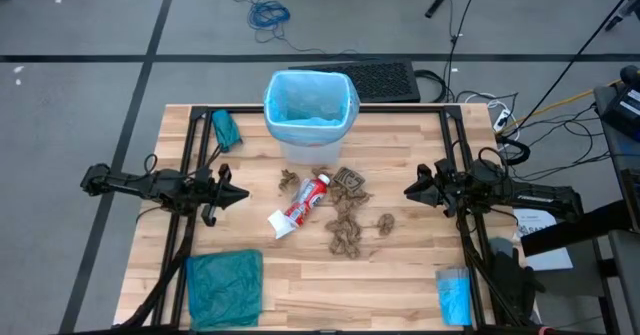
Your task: Place trash/remove bag and relplace
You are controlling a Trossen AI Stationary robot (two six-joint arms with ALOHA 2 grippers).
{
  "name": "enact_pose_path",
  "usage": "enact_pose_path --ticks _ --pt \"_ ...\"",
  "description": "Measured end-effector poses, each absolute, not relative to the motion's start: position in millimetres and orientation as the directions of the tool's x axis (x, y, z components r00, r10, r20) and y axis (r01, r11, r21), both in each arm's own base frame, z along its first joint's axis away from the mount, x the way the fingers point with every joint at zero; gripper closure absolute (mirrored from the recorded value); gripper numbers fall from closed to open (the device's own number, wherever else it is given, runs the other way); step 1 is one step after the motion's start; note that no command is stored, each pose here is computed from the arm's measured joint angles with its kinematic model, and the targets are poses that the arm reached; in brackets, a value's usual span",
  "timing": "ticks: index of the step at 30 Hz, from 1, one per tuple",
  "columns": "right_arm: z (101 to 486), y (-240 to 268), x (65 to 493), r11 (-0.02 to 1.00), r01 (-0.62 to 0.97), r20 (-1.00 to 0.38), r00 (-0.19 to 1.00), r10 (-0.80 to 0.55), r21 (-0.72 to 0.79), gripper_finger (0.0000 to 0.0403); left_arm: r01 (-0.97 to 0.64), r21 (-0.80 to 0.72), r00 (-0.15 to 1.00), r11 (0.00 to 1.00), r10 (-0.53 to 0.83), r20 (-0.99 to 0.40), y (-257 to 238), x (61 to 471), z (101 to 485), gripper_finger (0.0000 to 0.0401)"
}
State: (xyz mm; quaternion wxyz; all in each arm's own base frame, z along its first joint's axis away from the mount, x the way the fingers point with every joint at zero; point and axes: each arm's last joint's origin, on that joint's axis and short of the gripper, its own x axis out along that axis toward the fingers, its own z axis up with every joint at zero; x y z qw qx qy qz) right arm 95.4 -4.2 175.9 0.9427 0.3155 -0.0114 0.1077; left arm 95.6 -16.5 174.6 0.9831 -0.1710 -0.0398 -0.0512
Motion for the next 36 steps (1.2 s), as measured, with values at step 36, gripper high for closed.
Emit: enact_pose_path --ticks 36 --pt "322.0 -6.4 70.1 0.881 -0.133 0.289 0.957 -0.004 0.454 0.0323 0.183 -0.262 0.977 0.947 -0.146 0.156 -15.3 81.6 221.0 0.0383"
